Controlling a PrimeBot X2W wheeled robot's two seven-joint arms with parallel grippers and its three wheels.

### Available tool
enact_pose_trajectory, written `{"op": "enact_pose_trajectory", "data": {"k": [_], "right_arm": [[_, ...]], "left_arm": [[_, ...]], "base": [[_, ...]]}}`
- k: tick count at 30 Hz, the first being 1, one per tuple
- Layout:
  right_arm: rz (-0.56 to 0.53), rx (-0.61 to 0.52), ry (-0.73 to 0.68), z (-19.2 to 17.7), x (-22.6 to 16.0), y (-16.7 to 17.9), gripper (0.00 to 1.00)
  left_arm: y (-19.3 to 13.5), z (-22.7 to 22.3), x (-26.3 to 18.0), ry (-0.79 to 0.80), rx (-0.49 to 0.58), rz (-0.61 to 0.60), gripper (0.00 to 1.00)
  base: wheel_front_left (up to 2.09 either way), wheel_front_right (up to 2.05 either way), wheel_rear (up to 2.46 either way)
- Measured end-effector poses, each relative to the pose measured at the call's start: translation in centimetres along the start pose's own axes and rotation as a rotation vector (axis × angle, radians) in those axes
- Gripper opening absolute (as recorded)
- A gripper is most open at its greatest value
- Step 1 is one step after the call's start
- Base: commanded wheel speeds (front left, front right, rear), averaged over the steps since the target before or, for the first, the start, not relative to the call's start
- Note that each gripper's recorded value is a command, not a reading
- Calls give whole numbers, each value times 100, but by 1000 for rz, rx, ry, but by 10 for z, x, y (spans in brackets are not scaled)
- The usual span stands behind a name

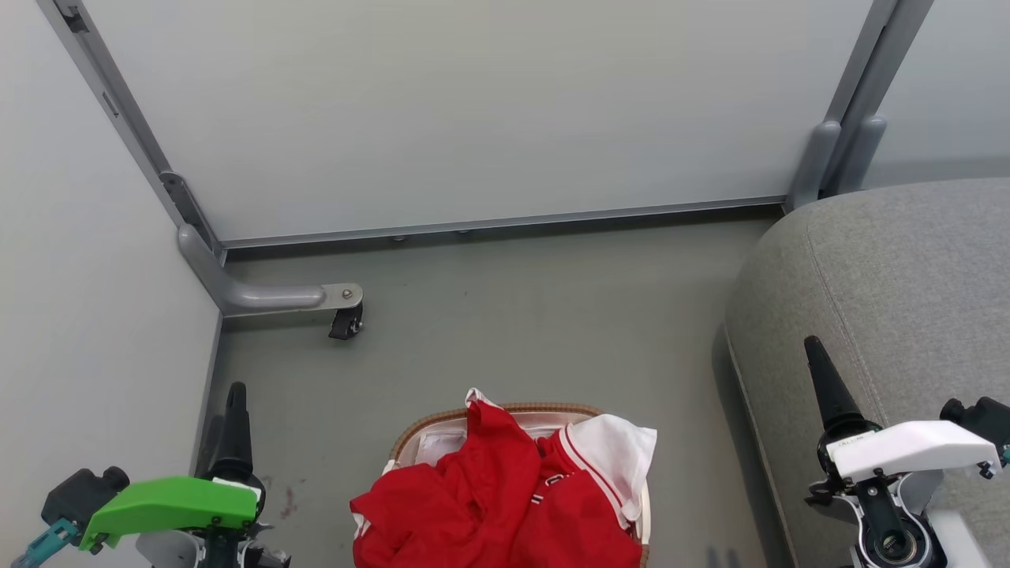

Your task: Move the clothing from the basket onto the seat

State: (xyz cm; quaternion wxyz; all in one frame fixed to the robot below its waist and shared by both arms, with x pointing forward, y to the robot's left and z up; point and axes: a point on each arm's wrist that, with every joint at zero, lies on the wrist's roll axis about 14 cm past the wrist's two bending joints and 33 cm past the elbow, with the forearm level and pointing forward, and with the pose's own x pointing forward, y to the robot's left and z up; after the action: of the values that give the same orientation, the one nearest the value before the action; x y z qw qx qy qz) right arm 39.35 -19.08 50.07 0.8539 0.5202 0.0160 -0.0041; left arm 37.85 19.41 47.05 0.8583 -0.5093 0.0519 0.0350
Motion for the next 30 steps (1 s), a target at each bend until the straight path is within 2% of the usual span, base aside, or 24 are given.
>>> {"op": "enact_pose_trajectory", "data": {"k": [10,17,30], "right_arm": [[23,-211,-3,-1,2,7,100],[38,-334,-13,-1,3,11,100],[68,-503,-15,-7,4,17,100]], "left_arm": [[3,-6,-1,20,208,11,100],[2,-13,-2,35,316,3,100],[2,-18,-4,41,508,-4,100]], "base": [[0,0,0],[0,0,0],[0,0,0]]}}
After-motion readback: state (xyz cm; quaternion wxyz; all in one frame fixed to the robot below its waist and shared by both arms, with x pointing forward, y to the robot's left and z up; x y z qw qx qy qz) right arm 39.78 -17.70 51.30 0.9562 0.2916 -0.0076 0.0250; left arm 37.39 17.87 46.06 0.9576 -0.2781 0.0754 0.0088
